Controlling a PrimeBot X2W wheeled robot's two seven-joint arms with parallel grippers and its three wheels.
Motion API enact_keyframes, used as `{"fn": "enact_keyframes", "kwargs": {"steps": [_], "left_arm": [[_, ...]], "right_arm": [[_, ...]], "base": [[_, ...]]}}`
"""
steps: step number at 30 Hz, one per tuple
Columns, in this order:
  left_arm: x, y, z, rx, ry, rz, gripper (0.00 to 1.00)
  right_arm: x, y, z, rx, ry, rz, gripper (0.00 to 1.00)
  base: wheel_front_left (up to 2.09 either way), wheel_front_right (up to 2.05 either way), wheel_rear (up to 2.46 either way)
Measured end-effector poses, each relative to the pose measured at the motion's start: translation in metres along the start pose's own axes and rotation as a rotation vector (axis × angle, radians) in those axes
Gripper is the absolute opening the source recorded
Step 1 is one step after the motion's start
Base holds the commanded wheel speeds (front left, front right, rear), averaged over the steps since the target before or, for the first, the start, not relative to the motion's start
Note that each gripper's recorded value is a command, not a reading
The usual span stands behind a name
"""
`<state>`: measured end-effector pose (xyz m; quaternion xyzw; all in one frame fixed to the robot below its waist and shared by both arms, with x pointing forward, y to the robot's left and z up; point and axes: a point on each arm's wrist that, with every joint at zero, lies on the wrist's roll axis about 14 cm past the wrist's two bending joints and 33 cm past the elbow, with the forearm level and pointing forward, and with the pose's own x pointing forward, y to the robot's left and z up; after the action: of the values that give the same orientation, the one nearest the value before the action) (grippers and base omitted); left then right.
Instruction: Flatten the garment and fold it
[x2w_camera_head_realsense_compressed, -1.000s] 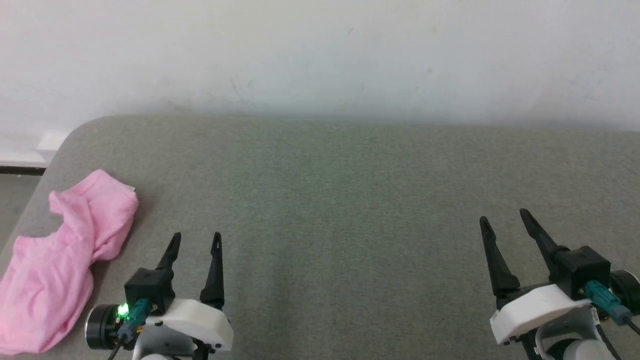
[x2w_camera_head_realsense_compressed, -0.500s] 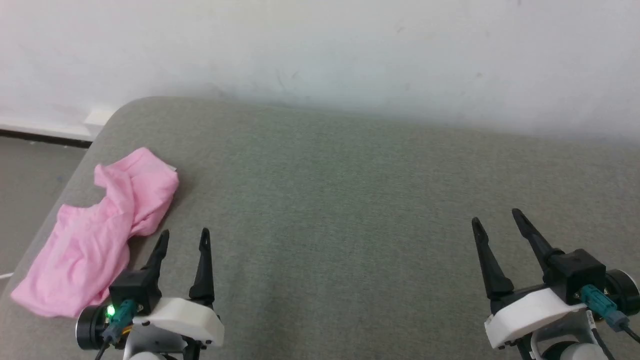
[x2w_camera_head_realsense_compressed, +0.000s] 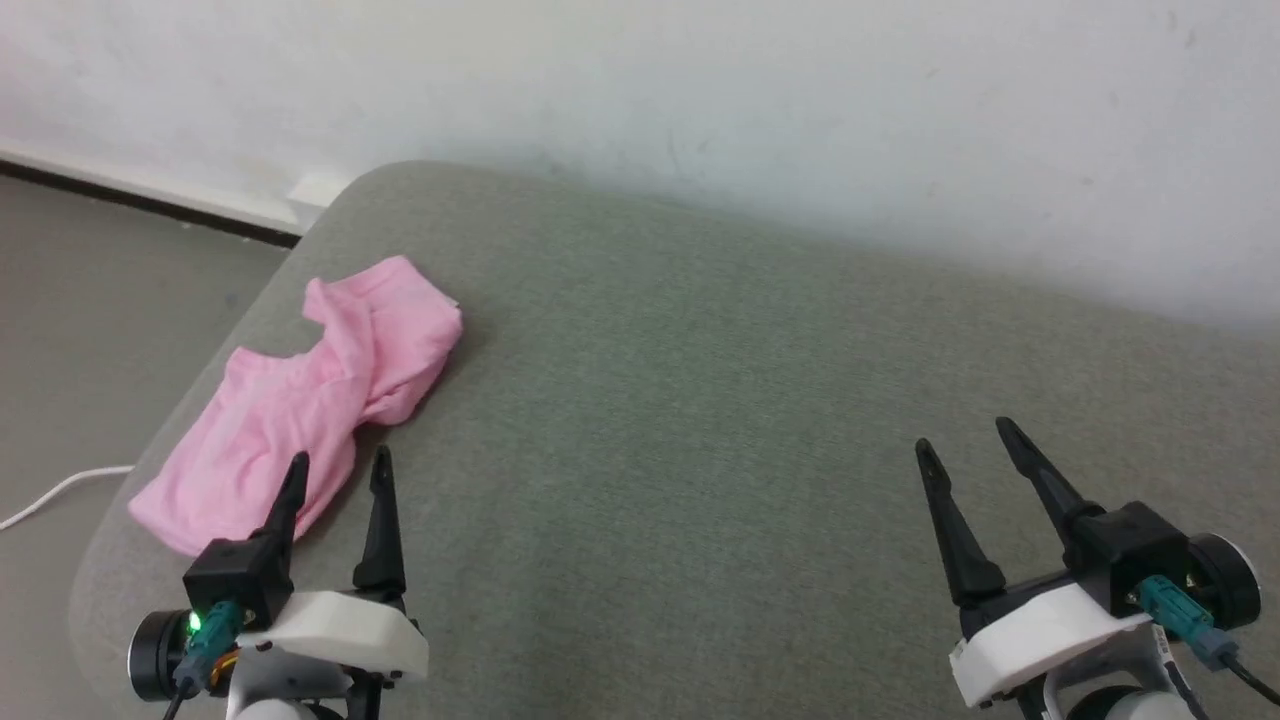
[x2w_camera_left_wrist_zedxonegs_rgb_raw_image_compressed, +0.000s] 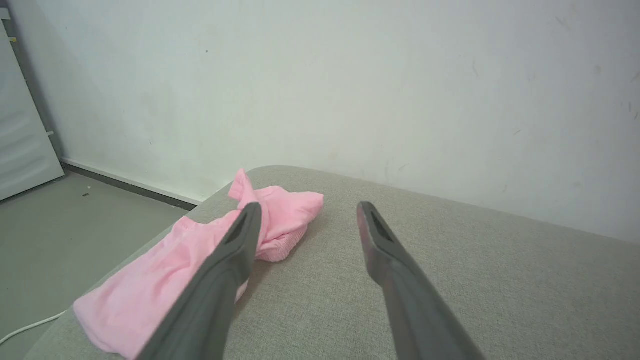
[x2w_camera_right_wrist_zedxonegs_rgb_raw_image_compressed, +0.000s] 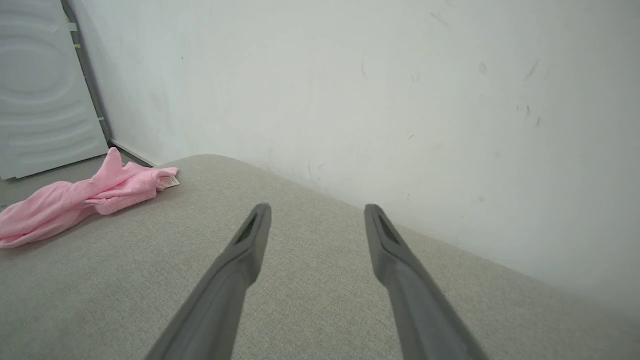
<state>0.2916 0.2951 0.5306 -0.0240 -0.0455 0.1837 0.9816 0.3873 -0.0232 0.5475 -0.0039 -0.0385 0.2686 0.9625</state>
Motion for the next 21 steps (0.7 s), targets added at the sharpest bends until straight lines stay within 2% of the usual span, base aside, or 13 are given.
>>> {"fn": "enact_keyframes", "kwargs": {"steps": [10, 21], "left_arm": [[-0.020, 0.040, 0.007, -0.009, -0.030, 0.123, 1.00], [-0.033, 0.057, 0.011, -0.013, -0.053, 0.189, 1.00]], "right_arm": [[0.015, 0.035, -0.001, 0.006, 0.008, 0.123, 1.00], [0.021, 0.056, 0.002, 0.012, -0.006, 0.206, 1.00]], "base": [[-0.15, -0.15, -0.15], [-0.12, -0.12, -0.12]]}}
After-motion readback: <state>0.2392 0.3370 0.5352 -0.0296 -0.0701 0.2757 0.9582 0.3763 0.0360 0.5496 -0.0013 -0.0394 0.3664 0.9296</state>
